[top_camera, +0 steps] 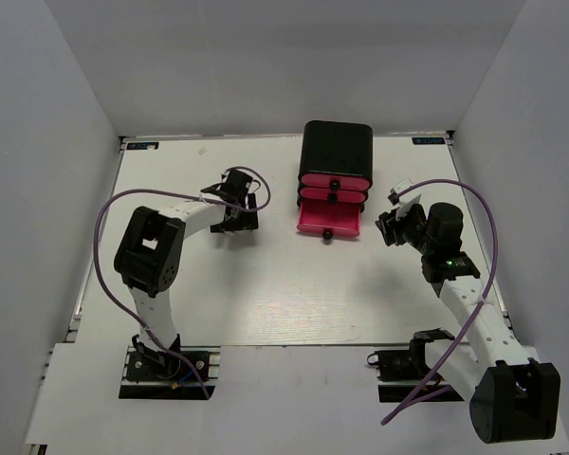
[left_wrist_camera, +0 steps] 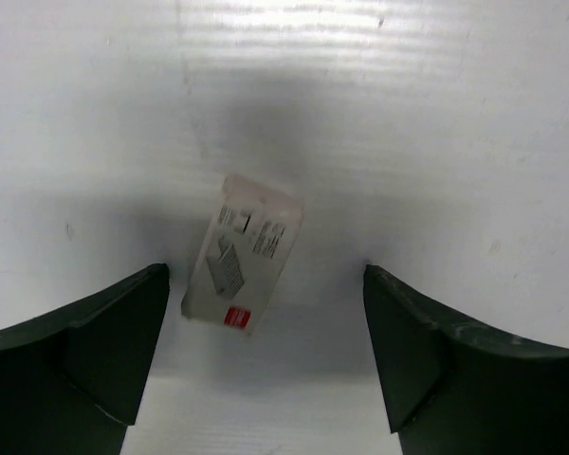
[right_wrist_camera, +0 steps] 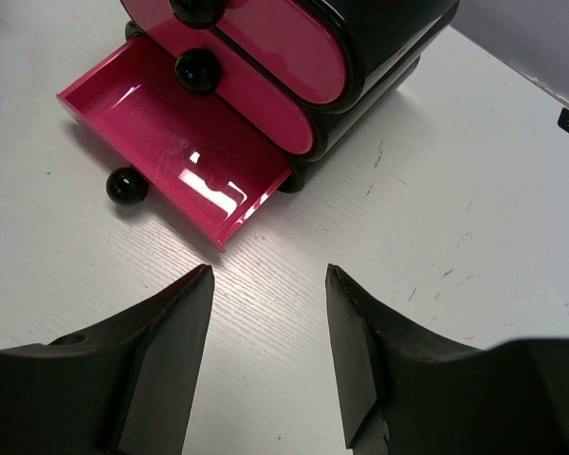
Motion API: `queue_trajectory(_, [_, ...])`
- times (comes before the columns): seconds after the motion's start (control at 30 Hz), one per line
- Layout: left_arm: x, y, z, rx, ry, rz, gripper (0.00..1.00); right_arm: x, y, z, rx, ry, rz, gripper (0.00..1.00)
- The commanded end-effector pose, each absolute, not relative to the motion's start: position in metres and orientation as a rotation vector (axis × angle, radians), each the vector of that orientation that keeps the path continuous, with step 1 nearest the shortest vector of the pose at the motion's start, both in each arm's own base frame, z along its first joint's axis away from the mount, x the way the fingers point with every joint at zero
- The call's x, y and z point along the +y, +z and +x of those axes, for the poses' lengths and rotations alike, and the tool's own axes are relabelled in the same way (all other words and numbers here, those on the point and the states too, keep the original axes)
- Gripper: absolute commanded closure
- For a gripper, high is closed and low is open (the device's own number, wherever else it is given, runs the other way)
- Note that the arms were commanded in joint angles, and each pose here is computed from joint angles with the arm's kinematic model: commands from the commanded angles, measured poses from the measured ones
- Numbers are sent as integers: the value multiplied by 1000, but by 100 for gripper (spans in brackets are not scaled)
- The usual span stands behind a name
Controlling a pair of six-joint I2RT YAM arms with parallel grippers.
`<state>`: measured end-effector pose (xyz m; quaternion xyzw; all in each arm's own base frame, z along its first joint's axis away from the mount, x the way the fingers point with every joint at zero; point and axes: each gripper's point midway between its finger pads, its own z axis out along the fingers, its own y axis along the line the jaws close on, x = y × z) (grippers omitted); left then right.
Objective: Sort the stationery into containers
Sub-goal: Grab a piece of stationery with the left arm, then place the stationery into the container
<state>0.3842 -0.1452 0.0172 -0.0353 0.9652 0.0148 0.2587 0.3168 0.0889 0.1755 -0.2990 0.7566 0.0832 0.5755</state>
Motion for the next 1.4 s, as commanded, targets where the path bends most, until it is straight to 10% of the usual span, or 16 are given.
queue_trajectory(0.0, [-131,-2,376,2697,146,-48,12,88,182,318,1736,188,-694,43])
queue_trajectory(0.3, [-142,8,358,2693,36,10,81,88,181,319,1739,185,-696,43])
queue_trajectory(0.43, [-171,37,353,2631,-173,86,97,88,181,319,1738,188,-698,43])
queue_trajectory(0.77, [-287,140,340,2391,-878,289,100,87,183,320,1734,185,-691,36])
queue_trajectory(1.37, [-375,150,387,2312,-1064,118,98,86,184,319,1731,180,-683,40])
